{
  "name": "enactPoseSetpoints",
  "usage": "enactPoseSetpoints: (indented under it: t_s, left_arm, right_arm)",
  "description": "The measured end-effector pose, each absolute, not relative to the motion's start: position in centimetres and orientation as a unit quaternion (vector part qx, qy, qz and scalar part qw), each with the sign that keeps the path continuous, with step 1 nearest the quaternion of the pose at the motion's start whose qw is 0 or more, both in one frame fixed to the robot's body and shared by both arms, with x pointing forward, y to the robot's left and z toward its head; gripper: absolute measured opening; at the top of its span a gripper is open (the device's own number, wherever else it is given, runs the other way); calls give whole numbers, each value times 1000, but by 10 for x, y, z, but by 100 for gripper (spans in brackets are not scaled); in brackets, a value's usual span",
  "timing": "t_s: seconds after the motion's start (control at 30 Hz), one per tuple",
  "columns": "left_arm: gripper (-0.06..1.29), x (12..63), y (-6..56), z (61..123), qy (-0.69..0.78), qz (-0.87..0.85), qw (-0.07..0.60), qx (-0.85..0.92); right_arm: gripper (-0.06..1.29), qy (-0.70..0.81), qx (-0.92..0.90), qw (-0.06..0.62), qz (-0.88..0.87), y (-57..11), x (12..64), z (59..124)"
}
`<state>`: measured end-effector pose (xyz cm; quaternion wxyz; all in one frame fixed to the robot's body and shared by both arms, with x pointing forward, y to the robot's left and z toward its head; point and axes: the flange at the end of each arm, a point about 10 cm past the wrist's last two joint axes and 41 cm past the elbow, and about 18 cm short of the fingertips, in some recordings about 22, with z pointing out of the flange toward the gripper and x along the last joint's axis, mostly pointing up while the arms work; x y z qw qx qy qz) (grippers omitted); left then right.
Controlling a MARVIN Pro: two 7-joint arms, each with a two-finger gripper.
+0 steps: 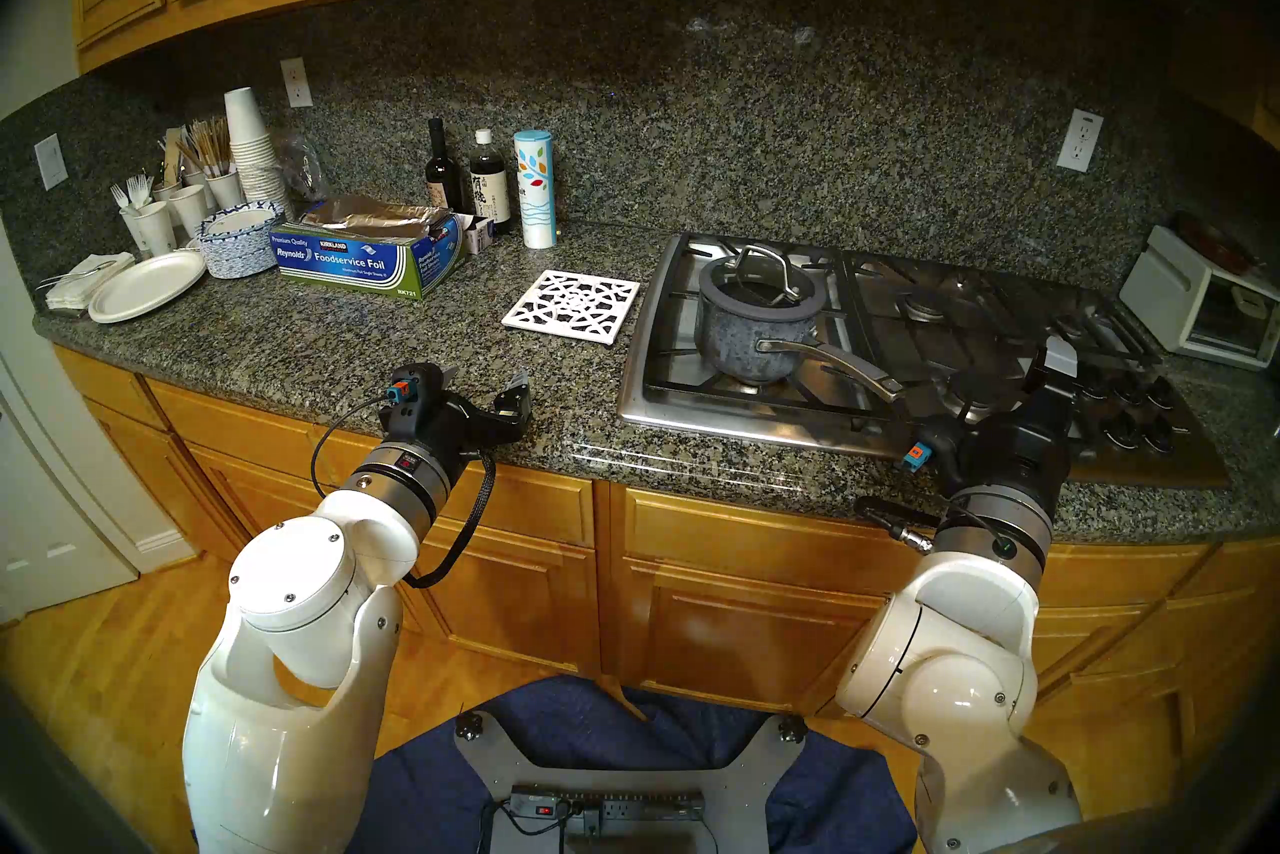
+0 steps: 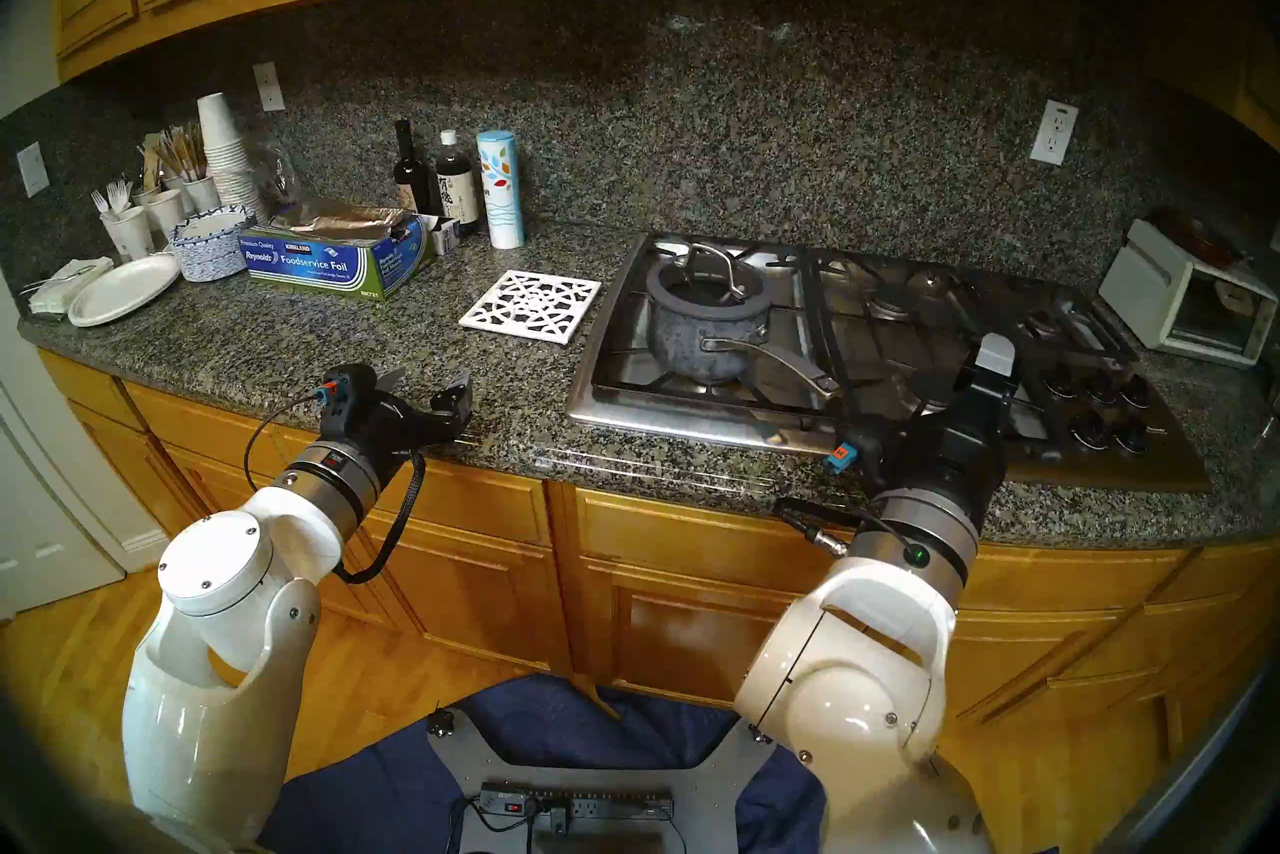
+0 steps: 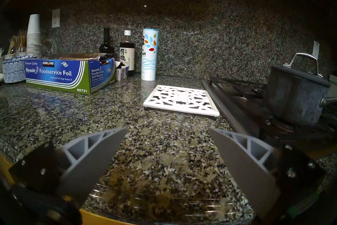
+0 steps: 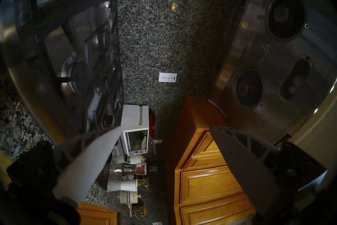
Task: Pick up the pot, put it on the stove, take off the pot lid
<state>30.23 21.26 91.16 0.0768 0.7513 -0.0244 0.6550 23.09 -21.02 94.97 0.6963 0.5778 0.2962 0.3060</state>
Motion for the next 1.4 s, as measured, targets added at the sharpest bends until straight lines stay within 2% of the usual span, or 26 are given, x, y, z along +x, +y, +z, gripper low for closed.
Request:
enactPoseSetpoints:
  t_s: [1.4]
  left_arm:
    - [123, 301, 203, 910, -36, 654, 83, 751]
  right_arm:
    - [124, 277, 583, 702, 301, -210, 226, 950]
